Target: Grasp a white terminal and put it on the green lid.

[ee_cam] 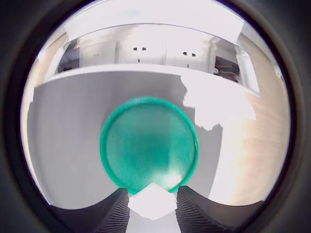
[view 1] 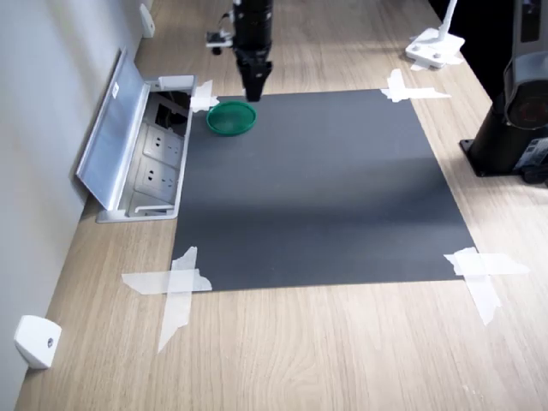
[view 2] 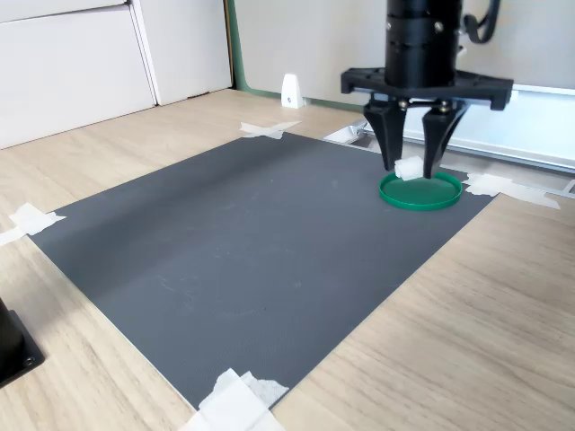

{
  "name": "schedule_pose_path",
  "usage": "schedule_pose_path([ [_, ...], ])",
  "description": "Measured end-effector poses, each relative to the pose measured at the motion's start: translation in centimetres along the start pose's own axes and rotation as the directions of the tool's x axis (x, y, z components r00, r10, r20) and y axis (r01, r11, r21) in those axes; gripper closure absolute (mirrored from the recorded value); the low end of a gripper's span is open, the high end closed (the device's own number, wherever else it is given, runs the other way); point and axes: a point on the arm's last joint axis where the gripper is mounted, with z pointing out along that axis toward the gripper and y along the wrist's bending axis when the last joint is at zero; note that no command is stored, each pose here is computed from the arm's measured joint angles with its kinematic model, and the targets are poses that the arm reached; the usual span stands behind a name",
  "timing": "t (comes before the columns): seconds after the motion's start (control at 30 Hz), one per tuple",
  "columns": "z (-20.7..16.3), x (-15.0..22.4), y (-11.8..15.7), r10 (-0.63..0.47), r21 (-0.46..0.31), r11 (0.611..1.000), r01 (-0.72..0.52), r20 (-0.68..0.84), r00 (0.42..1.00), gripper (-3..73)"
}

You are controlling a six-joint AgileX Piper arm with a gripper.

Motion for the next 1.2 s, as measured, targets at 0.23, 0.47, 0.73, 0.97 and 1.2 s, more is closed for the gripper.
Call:
schedule_pose_path([
  [0.23,1.8,-1.0,-0.1,0.029,-0.044,0.999,-0.029,0.01,1.0,31.6],
  [0.47,2.0,-1.1,-0.3,0.008,-0.03,1.0,-0.008,0.016,1.0,31.6],
  [0.73,2.0,-1.0,-0.3,0.032,-0.031,0.999,-0.032,0.009,0.999,15.1],
  [0.97,0.0,-0.8,-0.3,0.046,0.013,0.999,-0.047,0.054,0.997,18.6],
  [1.2,-5.5,1.4,1.2,0.035,0.096,0.994,-0.058,0.224,0.974,59.7],
])
